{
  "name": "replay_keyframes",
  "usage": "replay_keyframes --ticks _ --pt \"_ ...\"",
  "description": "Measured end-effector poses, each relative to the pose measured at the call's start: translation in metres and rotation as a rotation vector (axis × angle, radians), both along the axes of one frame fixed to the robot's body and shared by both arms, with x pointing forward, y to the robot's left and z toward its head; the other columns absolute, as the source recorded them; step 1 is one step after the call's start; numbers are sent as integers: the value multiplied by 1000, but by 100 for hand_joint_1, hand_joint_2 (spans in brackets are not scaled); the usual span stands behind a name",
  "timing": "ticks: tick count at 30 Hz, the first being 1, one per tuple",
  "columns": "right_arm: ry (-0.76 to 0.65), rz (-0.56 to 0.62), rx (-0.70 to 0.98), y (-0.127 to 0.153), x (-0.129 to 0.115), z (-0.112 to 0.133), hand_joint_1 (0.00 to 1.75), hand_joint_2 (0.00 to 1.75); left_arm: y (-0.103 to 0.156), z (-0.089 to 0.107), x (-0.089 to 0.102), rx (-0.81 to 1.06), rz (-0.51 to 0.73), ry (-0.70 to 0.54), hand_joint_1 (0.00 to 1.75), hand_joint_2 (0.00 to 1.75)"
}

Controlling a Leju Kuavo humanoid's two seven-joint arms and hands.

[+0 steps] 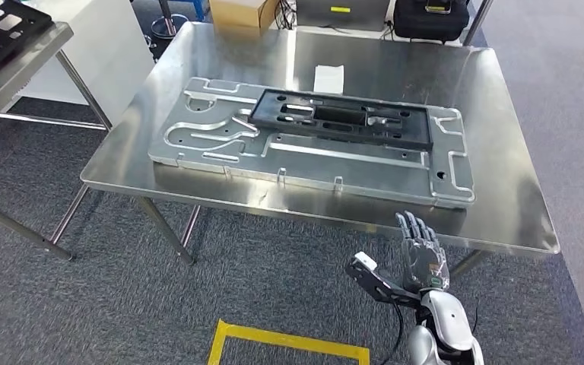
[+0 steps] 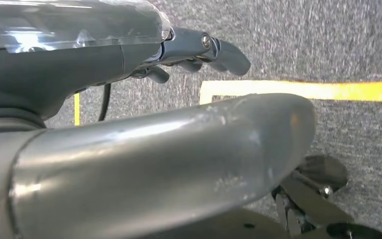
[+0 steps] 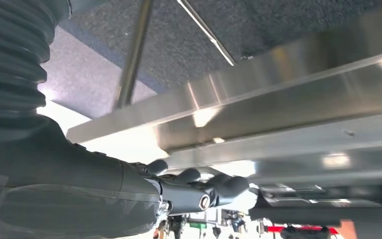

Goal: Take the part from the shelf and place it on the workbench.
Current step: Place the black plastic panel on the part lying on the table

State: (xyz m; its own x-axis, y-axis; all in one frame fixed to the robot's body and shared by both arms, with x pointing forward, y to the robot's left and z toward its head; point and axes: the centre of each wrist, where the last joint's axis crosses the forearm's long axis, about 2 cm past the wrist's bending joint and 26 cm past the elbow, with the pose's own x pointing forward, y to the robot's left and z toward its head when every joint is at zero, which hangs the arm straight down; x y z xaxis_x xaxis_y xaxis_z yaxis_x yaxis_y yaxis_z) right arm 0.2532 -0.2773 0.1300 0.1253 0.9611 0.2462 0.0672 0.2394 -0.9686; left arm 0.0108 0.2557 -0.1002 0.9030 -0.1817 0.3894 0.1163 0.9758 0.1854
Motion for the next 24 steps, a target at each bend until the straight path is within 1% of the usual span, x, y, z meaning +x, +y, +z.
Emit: replay_keyframes --ticks 10,14,17,19,21,24 --pt "42 6 60 8 -20 -15 0 175 1 0 -1 2 17 4 0 0" --pt "36 1 118 9 -28 -18 0 175 1 0 2 6 19 -3 0 0" --pt "34 -6 230 8 -41 -26 0 175 1 0 4 14 32 -6 0 0" --pt "32 -29 364 4 -55 -35 0 175 -1 0 2 18 47 -5 0 0" --pt "31 -76 483 -4 -72 -46 0 175 -2 0 1 18 58 -3 0 0" --pt "41 -139 534 -14 -88 -56 0 175 -3 0 0 18 64 -2 0 0"
